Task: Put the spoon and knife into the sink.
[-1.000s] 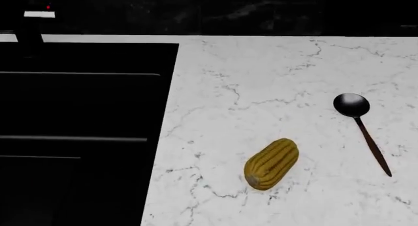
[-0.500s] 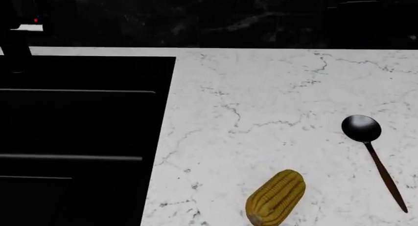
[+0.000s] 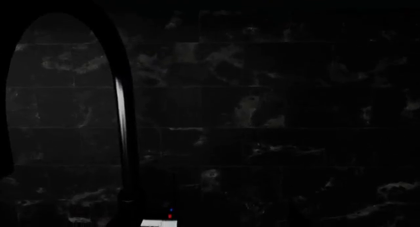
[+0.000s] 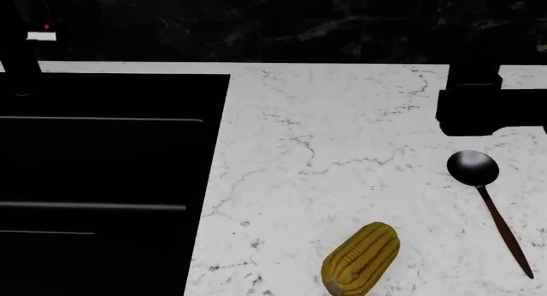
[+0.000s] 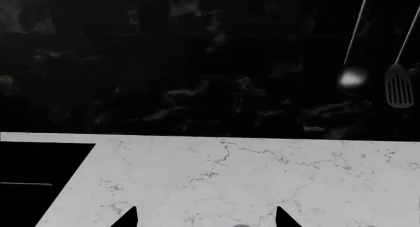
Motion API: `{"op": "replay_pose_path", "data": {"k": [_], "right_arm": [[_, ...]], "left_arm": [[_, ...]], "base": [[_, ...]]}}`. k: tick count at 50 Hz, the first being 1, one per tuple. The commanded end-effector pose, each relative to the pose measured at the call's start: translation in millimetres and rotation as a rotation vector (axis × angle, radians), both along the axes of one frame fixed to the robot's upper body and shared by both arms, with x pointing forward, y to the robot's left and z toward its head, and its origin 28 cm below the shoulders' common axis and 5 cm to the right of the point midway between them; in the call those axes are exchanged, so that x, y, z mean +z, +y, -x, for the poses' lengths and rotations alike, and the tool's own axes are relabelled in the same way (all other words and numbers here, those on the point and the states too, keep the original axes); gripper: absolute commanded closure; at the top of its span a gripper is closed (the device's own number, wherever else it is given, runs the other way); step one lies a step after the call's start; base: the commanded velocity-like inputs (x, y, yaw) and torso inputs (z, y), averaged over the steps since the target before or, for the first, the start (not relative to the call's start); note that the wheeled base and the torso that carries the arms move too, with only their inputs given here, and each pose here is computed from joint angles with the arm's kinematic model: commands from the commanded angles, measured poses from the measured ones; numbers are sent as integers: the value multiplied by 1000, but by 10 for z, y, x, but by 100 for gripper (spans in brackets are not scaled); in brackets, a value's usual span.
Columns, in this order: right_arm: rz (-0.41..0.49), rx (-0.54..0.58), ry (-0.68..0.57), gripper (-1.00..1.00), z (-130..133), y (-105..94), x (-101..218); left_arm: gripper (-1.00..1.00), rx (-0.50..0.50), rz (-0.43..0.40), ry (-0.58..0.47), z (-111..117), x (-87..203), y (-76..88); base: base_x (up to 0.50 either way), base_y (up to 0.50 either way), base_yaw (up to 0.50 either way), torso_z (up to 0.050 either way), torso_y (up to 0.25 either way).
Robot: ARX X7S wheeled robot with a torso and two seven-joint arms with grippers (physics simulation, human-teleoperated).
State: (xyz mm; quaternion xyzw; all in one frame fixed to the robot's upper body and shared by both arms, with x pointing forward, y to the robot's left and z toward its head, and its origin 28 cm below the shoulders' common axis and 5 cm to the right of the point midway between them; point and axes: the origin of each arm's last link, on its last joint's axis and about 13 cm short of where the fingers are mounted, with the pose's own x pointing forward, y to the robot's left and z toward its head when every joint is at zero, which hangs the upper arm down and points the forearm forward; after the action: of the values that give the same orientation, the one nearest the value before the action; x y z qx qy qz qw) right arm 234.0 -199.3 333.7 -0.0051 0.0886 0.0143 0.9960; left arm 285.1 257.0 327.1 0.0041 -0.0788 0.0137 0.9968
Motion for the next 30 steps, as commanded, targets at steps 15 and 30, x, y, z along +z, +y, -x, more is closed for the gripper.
{"op": "replay_pose_path", "data": {"k": [15,30], "right_arm": [[-12,-50,301,-100,-201,-215,-290],[-71,-127,338,-100,-323,-347,-439]], "left_arm": [[-100,8,36,17,-5,-51,27],[-100,5,34,30,-27,-94,23]], "base": [[0,0,0,0,0],[0,0,0,0,0]]}}
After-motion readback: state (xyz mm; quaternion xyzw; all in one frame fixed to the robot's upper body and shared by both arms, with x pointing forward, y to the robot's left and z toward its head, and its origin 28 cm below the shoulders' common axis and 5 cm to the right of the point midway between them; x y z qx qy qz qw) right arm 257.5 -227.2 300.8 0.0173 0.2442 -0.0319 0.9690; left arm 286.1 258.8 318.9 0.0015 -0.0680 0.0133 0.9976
